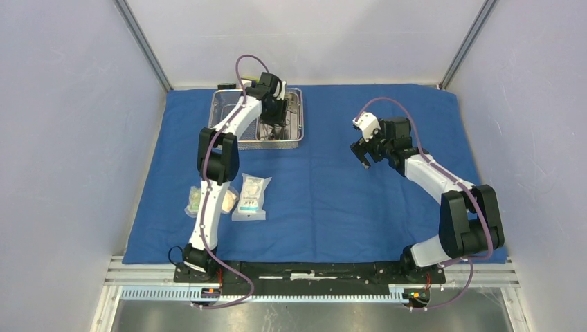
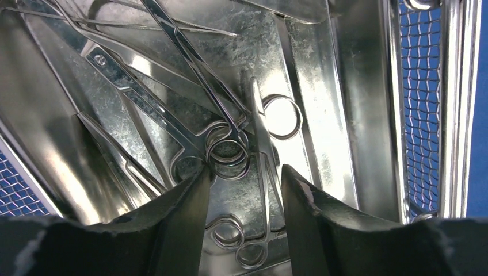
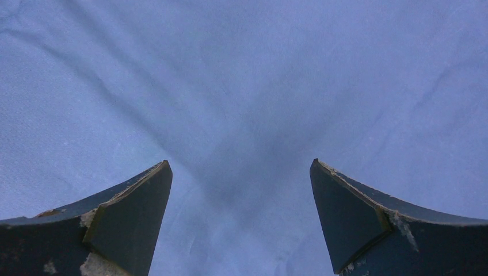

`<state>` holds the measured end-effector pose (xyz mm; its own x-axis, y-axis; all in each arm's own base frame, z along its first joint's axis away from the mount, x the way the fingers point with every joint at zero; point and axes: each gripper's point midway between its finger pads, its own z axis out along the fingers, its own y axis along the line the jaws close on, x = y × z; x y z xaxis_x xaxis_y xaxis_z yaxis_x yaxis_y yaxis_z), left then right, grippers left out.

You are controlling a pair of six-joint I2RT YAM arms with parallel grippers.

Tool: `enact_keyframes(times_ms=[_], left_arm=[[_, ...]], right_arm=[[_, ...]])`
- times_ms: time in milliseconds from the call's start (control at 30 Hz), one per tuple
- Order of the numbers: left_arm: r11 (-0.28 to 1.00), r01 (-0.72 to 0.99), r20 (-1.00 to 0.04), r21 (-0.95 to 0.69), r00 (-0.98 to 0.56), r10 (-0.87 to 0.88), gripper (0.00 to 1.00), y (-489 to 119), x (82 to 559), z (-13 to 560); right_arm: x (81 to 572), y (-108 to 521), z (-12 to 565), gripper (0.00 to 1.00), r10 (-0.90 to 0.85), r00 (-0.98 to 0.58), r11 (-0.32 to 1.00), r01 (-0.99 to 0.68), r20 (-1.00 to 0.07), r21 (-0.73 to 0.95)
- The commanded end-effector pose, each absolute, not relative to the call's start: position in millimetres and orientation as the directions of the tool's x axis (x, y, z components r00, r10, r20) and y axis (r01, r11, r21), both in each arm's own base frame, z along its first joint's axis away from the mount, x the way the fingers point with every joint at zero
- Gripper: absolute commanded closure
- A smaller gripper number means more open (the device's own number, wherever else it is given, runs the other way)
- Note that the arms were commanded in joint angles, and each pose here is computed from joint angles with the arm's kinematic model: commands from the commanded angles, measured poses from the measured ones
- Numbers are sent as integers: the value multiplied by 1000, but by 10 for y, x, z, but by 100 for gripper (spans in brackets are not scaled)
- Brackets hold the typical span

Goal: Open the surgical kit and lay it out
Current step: Pick up the medical item from the container.

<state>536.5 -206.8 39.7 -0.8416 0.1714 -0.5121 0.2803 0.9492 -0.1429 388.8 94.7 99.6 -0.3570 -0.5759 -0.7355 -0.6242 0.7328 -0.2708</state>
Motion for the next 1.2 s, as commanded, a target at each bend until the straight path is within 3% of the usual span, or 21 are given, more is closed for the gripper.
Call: enact_keyframes(times_ms=[0, 333, 533, 700, 800, 1167], left_arm=[[956, 267, -496, -124, -851, 174, 46, -2137, 5355, 280], [955, 295, -464, 17, -844, 269, 58, -2064, 5295, 94], [951, 307, -490, 47, -822, 289, 82, -2024, 5327, 265], [946, 324, -529, 30, -797, 290, 88, -2059, 5320, 530], [942, 336, -552, 14, -783, 287, 97, -2089, 5303, 702], [930, 365, -645, -43, -721, 254, 98, -2198, 5301, 1307]], right_arm=[[3929, 918, 989, 2, -586, -350, 729, -621, -731, -288], [3938, 904, 965, 2, -595, -355, 726, -622, -721, -293], [3943, 894, 952, 2, -600, -357, 724, -623, -715, -297], [3946, 891, 938, 2, -604, -361, 722, -625, -711, -296], [3945, 883, 944, 2, -605, -362, 723, -623, -710, -299], [3944, 883, 945, 2, -607, -360, 721, -624, -708, -301]])
